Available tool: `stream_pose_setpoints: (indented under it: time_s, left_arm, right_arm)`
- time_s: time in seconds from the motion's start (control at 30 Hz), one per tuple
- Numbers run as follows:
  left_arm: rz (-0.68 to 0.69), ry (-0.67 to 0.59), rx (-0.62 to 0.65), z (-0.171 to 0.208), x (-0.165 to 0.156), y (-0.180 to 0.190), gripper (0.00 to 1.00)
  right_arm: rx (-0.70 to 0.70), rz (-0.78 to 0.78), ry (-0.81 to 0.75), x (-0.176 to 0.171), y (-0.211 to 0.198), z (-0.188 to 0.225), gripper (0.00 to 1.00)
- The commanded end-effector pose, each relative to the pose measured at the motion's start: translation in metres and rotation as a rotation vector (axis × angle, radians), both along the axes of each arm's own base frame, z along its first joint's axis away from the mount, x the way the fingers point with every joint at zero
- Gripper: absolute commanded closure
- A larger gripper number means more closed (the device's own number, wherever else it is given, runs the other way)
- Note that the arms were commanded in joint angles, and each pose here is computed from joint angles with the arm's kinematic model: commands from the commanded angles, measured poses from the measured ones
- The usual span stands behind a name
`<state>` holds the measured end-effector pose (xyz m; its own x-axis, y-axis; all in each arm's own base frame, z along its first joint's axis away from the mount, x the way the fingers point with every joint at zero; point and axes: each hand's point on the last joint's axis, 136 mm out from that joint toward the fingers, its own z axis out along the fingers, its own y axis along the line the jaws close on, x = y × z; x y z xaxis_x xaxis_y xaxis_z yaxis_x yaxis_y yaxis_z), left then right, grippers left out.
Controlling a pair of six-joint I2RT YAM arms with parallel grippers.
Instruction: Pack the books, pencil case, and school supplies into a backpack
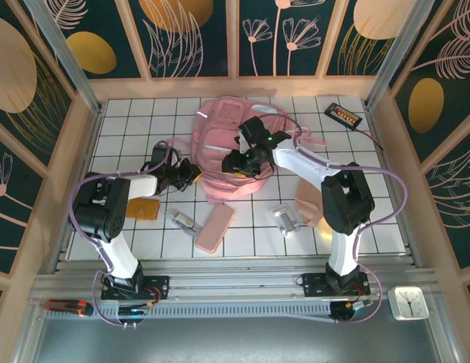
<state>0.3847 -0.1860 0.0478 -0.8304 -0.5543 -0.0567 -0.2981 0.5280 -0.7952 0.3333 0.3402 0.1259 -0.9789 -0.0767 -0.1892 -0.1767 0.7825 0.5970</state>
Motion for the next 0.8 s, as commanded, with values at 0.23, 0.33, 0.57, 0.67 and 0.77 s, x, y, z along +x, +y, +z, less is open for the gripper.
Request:
stream_pose_setpoints:
  time_s: [0.23, 0.33, 0.57, 0.67, 0.77]
  left_arm:
    - [-0.030, -0.341, -0.154, 0.091, 0.007, -0.013, 1.00]
    - [-0.033, -0.412, -0.199, 0.109, 0.008, -0.015, 1.00]
    - [-0.077, -0.424, -0.257, 0.113, 0.009, -0.025, 1.00]
    - [-0.092, -0.426, -0.259, 0.113, 0.007, -0.027, 1.00]
    - [-0.103, -0.418, -0.253, 0.110, 0.006, -0.028, 1.00]
  right_arm:
    - [0.043, 0.090, 0.066, -0.007, 0.025, -0.022, 0.50]
    - [0.046, 0.103, 0.067, -0.010, 0.025, -0.026, 0.51]
    - [0.141, 0.121, 0.038, -0.003, 0.041, -0.017, 0.53]
    - [0.179, 0.113, 0.027, 0.000, 0.045, -0.014, 0.57]
    - [0.186, 0.099, 0.026, 0.001, 0.044, -0.016, 0.70]
